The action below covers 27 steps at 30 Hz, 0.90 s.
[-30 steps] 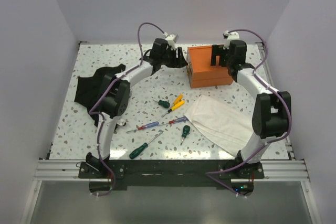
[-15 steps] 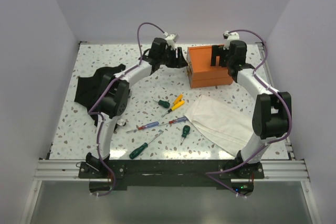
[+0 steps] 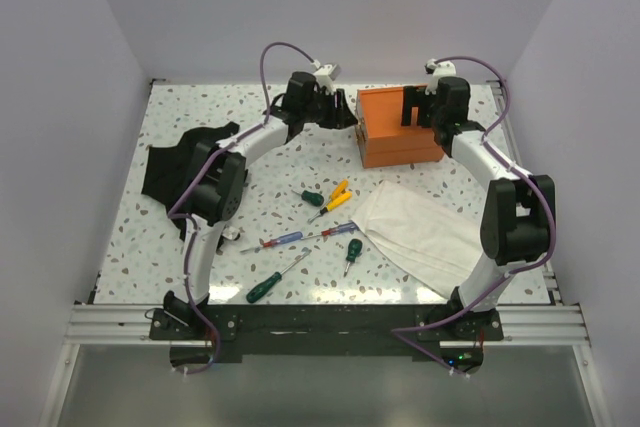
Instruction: Sort the tools into containers
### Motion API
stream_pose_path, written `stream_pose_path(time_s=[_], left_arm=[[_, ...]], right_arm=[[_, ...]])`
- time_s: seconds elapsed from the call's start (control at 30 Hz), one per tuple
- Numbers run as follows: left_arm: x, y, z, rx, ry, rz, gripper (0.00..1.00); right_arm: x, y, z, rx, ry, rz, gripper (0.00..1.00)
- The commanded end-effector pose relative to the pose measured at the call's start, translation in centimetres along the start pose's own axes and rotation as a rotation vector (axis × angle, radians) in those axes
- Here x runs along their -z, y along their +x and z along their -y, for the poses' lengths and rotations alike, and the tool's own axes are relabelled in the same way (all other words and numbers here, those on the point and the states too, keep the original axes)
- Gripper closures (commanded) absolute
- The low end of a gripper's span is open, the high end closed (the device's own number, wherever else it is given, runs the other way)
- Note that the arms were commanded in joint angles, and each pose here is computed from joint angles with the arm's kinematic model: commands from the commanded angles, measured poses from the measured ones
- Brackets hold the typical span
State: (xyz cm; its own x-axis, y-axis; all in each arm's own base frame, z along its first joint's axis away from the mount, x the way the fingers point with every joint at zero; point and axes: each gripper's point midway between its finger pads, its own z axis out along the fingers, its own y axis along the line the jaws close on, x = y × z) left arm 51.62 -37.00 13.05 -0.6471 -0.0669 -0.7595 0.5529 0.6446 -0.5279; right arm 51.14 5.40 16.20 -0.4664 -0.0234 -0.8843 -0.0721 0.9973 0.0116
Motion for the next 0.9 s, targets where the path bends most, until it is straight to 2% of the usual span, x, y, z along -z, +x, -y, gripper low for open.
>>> stream_pose_path(time_s=[0.0, 0.27, 0.4, 0.63, 0.87], left_arm=[[1.8, -3.9, 6.1, -0.086, 0.200, 0.108, 0.52], [2.3, -3.8, 6.0, -0.078, 0.190, 0.098, 0.49], [3.2, -4.1, 6.3, -0.101, 0.199, 0.102, 0.43], [3.1, -4.1, 6.3, -0.103, 0.200, 0.109, 0.42], [2.2, -3.5, 3.1, -0.042, 0.036, 0.101, 0.40]], right_arm=[[1.1, 12.5, -0.5, -0.023, -0.018, -0.400, 0.02], [0.7, 12.2, -0.5, -0.018, -0.019, -0.394, 0.02], [0.7, 12.4, -0.5, -0.018, -0.019, -0.397, 0.02], [0.5, 12.7, -0.5, -0.018, -0.018, -0.405, 0.02], [0.6, 12.3, -0.5, -0.013, -0.018, -0.393, 0.02]])
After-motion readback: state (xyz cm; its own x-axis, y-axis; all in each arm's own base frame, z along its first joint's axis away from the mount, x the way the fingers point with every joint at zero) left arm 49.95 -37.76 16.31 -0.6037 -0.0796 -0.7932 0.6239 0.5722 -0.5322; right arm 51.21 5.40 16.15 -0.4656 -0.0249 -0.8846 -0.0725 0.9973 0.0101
